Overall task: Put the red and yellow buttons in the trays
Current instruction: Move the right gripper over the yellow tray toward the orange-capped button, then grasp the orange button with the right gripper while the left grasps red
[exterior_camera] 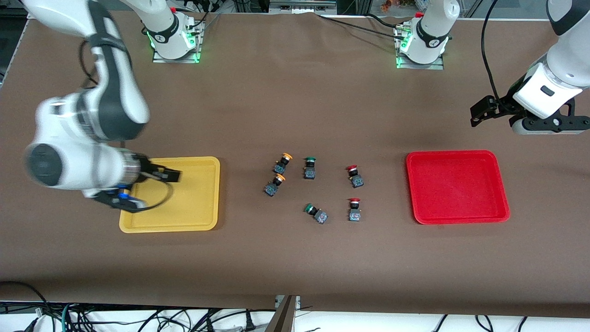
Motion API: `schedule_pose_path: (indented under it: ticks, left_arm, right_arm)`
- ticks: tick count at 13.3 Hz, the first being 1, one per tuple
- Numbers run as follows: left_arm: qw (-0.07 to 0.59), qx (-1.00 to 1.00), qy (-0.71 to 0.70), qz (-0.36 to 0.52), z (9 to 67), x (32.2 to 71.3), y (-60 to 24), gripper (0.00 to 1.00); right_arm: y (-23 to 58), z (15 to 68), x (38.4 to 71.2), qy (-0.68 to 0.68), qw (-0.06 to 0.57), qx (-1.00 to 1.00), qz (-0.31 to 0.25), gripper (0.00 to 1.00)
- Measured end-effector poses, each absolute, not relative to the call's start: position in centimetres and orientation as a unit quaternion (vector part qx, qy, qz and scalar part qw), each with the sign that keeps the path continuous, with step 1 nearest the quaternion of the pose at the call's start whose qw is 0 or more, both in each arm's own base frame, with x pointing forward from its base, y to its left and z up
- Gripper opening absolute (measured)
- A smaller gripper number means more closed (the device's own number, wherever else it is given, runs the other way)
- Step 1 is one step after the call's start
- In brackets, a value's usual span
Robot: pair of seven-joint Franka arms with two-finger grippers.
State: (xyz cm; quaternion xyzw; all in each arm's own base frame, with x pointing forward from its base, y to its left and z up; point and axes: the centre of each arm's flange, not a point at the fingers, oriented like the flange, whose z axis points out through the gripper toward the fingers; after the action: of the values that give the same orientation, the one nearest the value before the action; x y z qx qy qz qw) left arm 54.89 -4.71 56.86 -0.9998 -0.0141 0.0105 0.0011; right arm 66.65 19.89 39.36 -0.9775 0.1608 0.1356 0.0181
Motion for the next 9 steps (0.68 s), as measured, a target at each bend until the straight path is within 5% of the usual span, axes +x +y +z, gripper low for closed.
schedule_pose_path:
  ticks: [5, 9]
  left_arm:
    - [0.001, -1.0, -0.012, 0.014, 56.5, 55.0, -5.0, 1.0]
    - [-0.019, -0.998, -0.003, 0.066, 49.1, 57.8, -6.8, 1.0]
  right_arm:
    - [36.8, 31.9, 61.7, 0.223, -0.014, -0.968, 0.114, 1.0]
    - [44.8, 25.7, 57.6, 0.257, -0.023, -0.961, 0.095, 1.0]
